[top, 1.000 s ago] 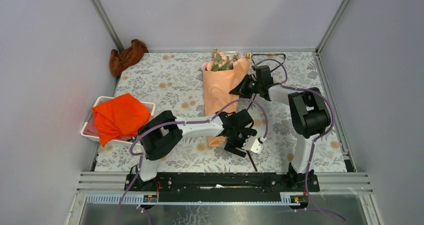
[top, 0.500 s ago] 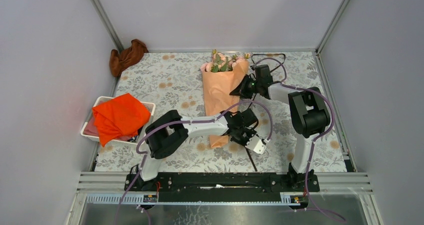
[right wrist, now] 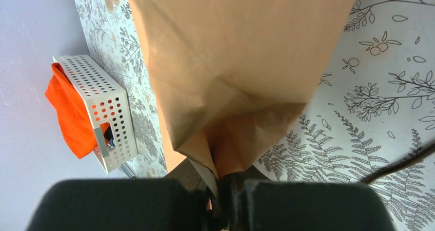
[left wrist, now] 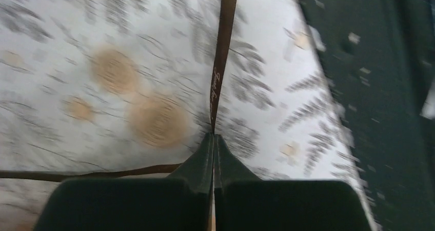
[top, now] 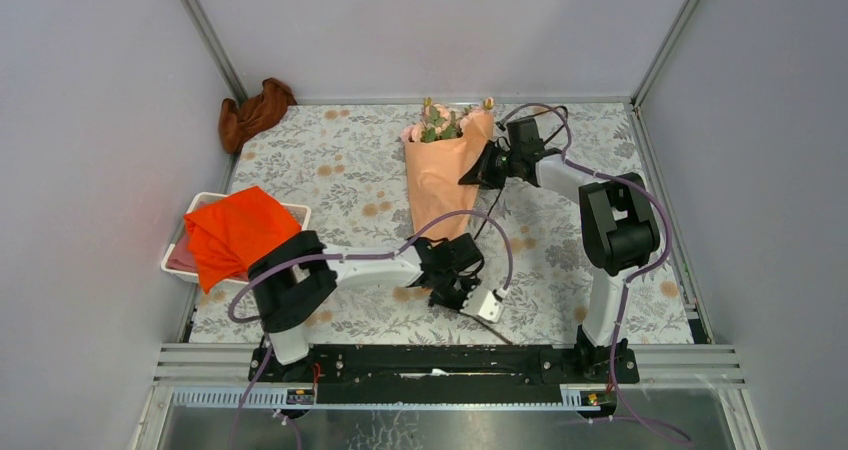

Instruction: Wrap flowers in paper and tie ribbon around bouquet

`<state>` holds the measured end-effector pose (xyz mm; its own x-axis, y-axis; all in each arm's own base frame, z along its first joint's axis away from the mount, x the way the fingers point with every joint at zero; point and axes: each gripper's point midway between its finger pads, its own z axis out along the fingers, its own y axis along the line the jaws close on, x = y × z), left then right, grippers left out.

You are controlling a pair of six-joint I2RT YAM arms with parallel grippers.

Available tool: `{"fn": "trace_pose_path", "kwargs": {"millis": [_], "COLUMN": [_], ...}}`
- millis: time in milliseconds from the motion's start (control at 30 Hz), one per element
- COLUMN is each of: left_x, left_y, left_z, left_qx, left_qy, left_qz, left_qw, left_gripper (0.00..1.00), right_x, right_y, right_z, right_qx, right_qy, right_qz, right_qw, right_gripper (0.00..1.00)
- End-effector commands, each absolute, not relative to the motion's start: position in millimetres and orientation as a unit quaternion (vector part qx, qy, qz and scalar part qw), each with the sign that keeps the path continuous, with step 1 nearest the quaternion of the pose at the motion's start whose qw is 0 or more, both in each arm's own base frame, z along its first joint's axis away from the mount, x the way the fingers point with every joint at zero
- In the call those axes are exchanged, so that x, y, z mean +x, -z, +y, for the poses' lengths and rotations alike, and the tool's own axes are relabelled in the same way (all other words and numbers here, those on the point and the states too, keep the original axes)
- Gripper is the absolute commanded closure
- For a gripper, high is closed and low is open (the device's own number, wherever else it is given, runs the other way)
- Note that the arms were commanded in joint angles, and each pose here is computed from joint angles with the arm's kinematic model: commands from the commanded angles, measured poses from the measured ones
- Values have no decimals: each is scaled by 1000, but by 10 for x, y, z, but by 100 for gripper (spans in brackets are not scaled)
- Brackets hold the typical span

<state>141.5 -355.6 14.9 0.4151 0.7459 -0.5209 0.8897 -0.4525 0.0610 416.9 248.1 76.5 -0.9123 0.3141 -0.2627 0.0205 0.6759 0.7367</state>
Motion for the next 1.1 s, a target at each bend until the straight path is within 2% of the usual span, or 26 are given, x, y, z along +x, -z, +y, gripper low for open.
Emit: {"fn": "trace_pose_path", "kwargs": {"millis": [0, 233, 333, 433, 600, 733, 833, 1067], "left_x": [923, 664, 749, 1091, 2018, 2710, 3021, 3023], "left_y": [-150, -5, -13, -15, -59, -431, -897, -1939], "left_z": [-3057, -2287, -2090, -1955, -1761, -1759, -1814, -2238], "left_qx": [801, 796, 775, 736, 615, 515, 448, 407], "left_qy": [261, 238, 237, 227, 206, 237, 299, 451], "left_qz": [531, 557, 586, 637, 756, 804, 807, 739], "left_qw": [90, 19, 8, 28, 89, 179, 241, 292], "left_gripper": [100, 100, 100, 100, 100, 100, 100, 100], "right_x": [4211, 4190, 4162, 4130, 4047, 3868, 3716, 3390], "right_y": [-1215, -1263, -1258, -1256, -1237, -1039, -855, -447], "right_z": [2477, 2311, 2276, 2230, 2172, 2135, 2137, 2170], "right_qx": [50, 40, 34, 30, 19, 5, 1, 24], "right_qy": [-404, -391, -393, -395, -395, -388, -396, -409], "right_qz": [887, 893, 894, 895, 897, 906, 906, 905], "right_qw": [216, 218, 210, 205, 198, 171, 148, 112], "right_gripper": [100, 100, 100, 100, 100, 100, 100, 100]}}
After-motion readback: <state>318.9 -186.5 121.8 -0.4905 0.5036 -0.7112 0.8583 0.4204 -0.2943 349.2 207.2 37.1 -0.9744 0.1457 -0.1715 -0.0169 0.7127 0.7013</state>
